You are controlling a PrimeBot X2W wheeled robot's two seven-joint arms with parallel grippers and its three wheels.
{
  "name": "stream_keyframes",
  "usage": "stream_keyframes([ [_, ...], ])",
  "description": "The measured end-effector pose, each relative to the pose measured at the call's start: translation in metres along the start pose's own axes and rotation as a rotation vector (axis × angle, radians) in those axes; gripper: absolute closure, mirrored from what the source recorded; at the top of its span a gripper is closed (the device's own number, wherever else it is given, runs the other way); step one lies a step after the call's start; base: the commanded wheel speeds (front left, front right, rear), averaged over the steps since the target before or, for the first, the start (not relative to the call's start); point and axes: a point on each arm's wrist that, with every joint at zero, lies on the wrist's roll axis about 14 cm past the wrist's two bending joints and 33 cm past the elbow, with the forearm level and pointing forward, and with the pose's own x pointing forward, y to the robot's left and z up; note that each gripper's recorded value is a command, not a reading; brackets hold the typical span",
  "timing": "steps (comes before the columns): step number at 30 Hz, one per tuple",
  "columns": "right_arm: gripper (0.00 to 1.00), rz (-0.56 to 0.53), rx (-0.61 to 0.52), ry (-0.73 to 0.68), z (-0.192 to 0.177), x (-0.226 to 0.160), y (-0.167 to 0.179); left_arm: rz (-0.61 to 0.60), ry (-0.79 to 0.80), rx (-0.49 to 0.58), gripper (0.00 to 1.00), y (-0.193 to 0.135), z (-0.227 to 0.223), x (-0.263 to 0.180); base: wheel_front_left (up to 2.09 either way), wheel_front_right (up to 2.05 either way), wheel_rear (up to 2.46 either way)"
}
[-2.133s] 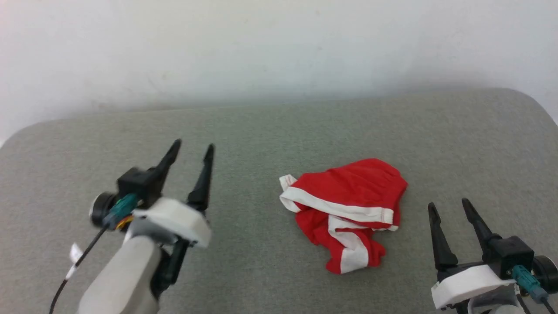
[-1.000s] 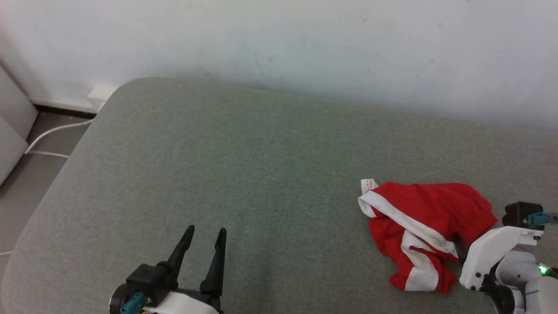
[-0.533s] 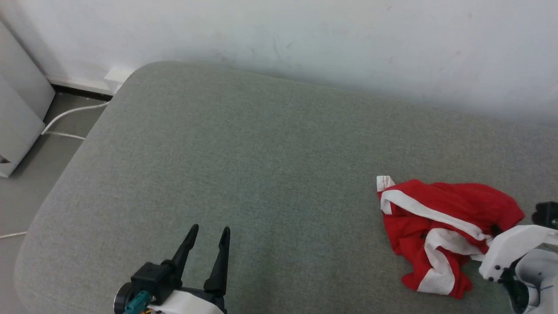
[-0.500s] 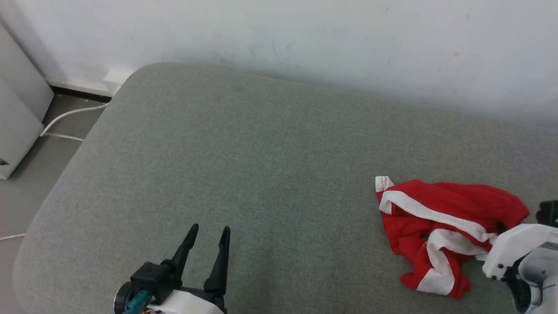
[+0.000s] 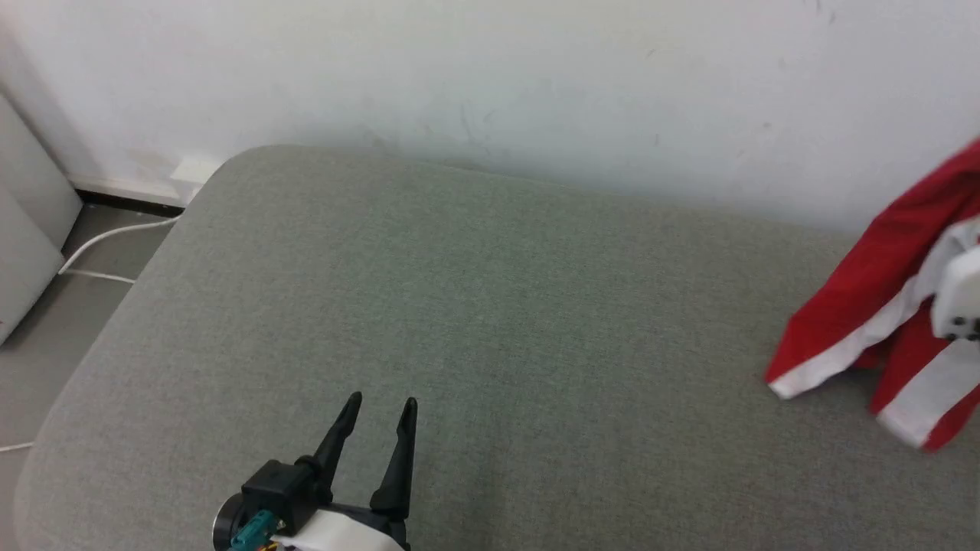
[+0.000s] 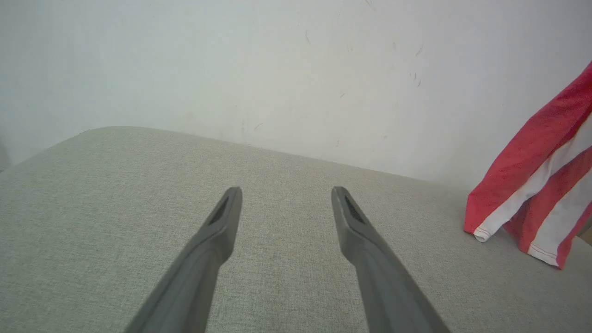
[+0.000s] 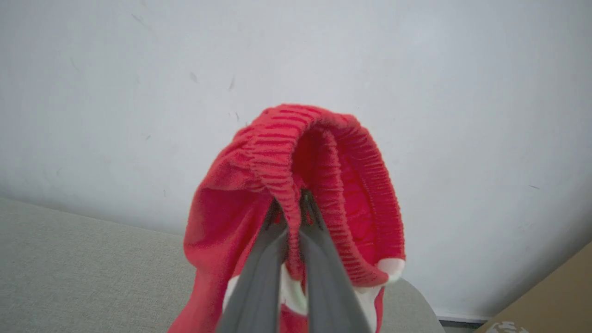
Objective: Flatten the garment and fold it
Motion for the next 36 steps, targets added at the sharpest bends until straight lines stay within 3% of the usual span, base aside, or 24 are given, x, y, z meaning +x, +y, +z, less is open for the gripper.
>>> stream_keyframes([
  [5,1.0,0.276,-0.169,-0.021,0.012,-0.001,0.093,0.022,0.004,0.001,0.0,0.005,-0.001,-0.004,0.0,0.0,0.0],
  [12,1.0,0.731,-0.248,0.172,-0.07,-0.054,0.23,0.049,0.026,-0.001,0.0,0.011,-0.006,-0.005,0.0,0.0,0.0],
  [16,1.0,0.936,-0.273,0.223,-0.106,-0.091,0.285,0.058,0.032,-0.001,0.0,0.012,-0.007,-0.002,0.0,0.0,0.0],
  [21,1.0,1.115,-0.266,0.255,-0.125,-0.122,0.33,0.091,0.063,-0.003,0.0,0.02,-0.015,-0.006,0.0,0.0,0.0],
  [23,0.0,1.148,-0.262,0.254,-0.127,-0.125,0.337,0.103,0.072,-0.003,0.0,0.023,-0.017,-0.008,0.0,0.0,0.0],
  [29,0.0,1.137,-0.198,0.242,-0.119,-0.117,0.334,0.105,0.06,-0.004,0.0,0.024,-0.015,-0.009,0.0,0.0,0.0],
  [33,0.0,1.049,-0.122,0.189,-0.096,-0.092,0.311,0.088,0.037,-0.007,0.0,0.021,-0.009,-0.006,0.0,0.0,0.0],
  [36,0.0,0.927,-0.071,0.113,-0.071,-0.063,0.275,0.063,0.013,-0.01,0.0,0.015,-0.002,-0.001,0.0,0.0,0.0],
])
